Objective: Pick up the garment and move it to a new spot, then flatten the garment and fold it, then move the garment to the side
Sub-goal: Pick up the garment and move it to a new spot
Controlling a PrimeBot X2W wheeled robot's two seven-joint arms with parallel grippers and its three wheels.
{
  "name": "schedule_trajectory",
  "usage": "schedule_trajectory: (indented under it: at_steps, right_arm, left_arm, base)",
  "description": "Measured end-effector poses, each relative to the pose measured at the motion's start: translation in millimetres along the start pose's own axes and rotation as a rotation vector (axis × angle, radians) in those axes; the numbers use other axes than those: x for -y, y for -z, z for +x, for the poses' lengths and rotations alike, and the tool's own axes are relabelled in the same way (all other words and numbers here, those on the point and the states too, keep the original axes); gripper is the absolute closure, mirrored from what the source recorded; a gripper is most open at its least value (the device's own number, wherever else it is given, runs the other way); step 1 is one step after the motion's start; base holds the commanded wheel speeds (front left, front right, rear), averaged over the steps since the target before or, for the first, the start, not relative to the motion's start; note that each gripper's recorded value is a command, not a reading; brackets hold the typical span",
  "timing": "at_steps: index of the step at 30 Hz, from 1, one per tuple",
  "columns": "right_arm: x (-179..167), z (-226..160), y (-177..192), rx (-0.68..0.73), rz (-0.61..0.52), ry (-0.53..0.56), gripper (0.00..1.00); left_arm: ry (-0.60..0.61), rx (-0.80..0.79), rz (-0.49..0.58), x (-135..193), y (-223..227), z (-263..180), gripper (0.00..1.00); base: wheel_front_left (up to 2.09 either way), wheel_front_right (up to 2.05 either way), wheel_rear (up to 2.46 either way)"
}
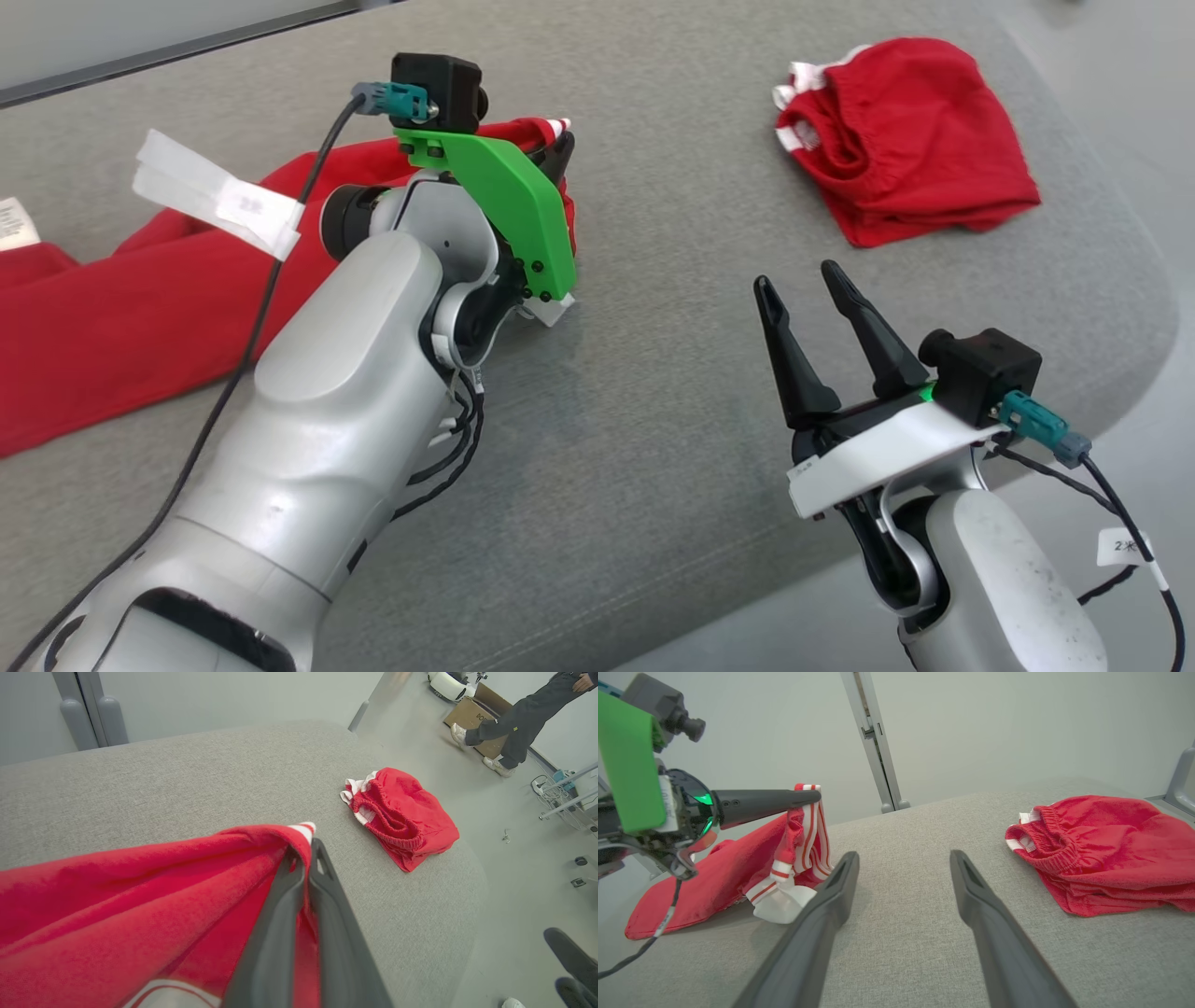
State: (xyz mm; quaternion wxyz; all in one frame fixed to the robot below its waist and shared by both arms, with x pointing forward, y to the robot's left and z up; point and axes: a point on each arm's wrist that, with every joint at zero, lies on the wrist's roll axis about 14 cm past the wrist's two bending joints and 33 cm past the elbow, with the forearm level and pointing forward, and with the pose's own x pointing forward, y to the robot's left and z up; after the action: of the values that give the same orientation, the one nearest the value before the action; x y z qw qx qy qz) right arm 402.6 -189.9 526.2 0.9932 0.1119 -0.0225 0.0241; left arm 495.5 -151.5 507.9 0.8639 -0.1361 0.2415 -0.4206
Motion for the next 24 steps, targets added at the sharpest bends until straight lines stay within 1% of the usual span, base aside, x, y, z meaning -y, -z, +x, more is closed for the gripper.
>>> schedule_trajectory:
  at_steps: [4, 10, 15, 16, 18, 19, 24]
  right_arm:
    - [9.2, -7.0, 3.3, -0.008, -0.002, 0.030, 0.00]
    - [17.6, -11.3, 5.0, -0.010, -0.005, 0.057, 0.00]
    - [22.4, -14.8, 9.5, -0.019, 0.002, 0.074, 0.00]
    - [23.8, -15.8, 10.4, -0.022, 0.002, 0.079, 0.00]
    - [26.4, -17.4, 12.0, -0.025, 0.002, 0.087, 0.00]
    - [27.7, -18.4, 13.3, -0.029, 0.003, 0.092, 0.00]
    - [35.7, -22.3, 22.7, -0.053, 0.000, 0.119, 0.00]
  left_arm:
    - [0.027, 0.034, 0.014, 9.5, -4.9, 19.8, 1.00]
    - [0.032, 0.089, 0.042, 12.5, -13.1, 42.4, 1.00]
    - [0.001, 0.080, 0.079, 2.4, -3.8, 61.4, 1.00]
    - [-0.015, 0.080, 0.085, -2.1, -1.5, 64.4, 0.87]
    - [-0.041, 0.087, 0.089, -9.8, 1.3, 69.6, 0.24]
    - [-0.045, 0.089, 0.095, -11.5, 2.6, 72.1, 0.00]
    - [-0.047, 0.076, 0.124, -17.8, 15.2, 78.6, 0.00]
  base:
    - [0.00, 0.00, 0.00]
    - [0.00, 0.00, 0.00]
    - [0.00, 0.00, 0.00]
    - [0.00, 0.00, 0.00]
    - [0.00, 0.00, 0.00]
    - [0.00, 0.00, 0.00]
    - [0.00, 0.00, 0.00]
